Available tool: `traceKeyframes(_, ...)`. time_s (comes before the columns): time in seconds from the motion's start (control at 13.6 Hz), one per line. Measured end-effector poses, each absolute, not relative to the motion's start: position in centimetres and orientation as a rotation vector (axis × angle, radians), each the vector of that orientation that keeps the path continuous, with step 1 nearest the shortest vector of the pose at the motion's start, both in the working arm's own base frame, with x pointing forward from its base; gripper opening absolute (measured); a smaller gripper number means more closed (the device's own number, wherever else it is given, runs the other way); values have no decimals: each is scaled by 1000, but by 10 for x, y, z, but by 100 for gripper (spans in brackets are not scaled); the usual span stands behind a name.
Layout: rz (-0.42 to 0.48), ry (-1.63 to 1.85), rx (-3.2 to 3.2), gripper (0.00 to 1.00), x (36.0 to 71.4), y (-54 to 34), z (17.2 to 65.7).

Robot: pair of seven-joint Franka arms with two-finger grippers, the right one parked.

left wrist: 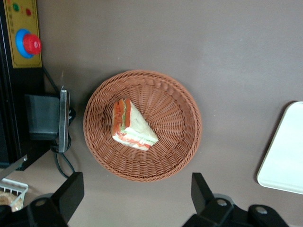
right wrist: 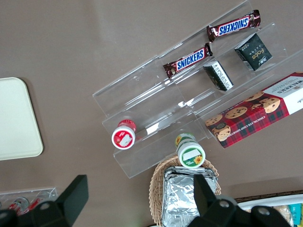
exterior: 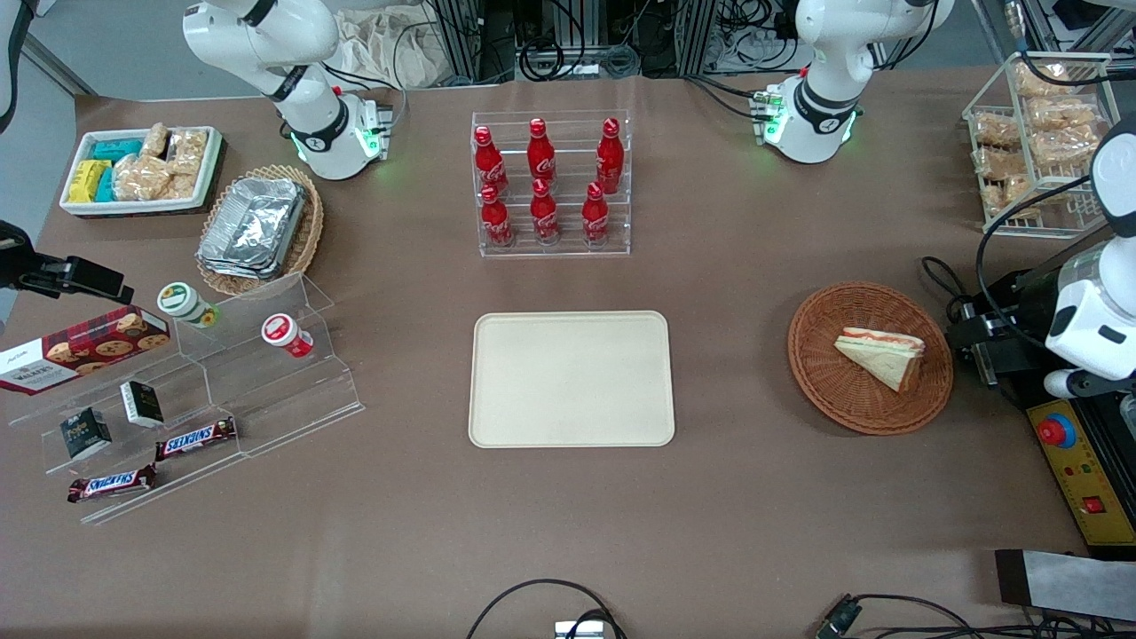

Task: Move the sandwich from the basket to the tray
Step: 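Lower the open left gripper over the wrapped sandwich in the basket, then close the left gripper on the wrapped sandwich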

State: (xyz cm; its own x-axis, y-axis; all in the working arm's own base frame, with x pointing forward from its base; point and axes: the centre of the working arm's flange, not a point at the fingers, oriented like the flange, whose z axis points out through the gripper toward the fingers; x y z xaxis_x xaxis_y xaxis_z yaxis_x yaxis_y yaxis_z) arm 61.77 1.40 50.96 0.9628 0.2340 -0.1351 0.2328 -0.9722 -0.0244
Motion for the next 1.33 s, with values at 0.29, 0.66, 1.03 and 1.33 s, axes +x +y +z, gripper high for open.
traceKeyframes(0.29,281,-765,-2997,100,611,23,469)
traceKeyframes(0.66,52,-930,-2996,100,596,25,372)
traceKeyframes(1.03,-53,-1006,-2992,100,555,49,284)
traceKeyframes(1.33,-14,-1006,-2990,100,551,48,267)
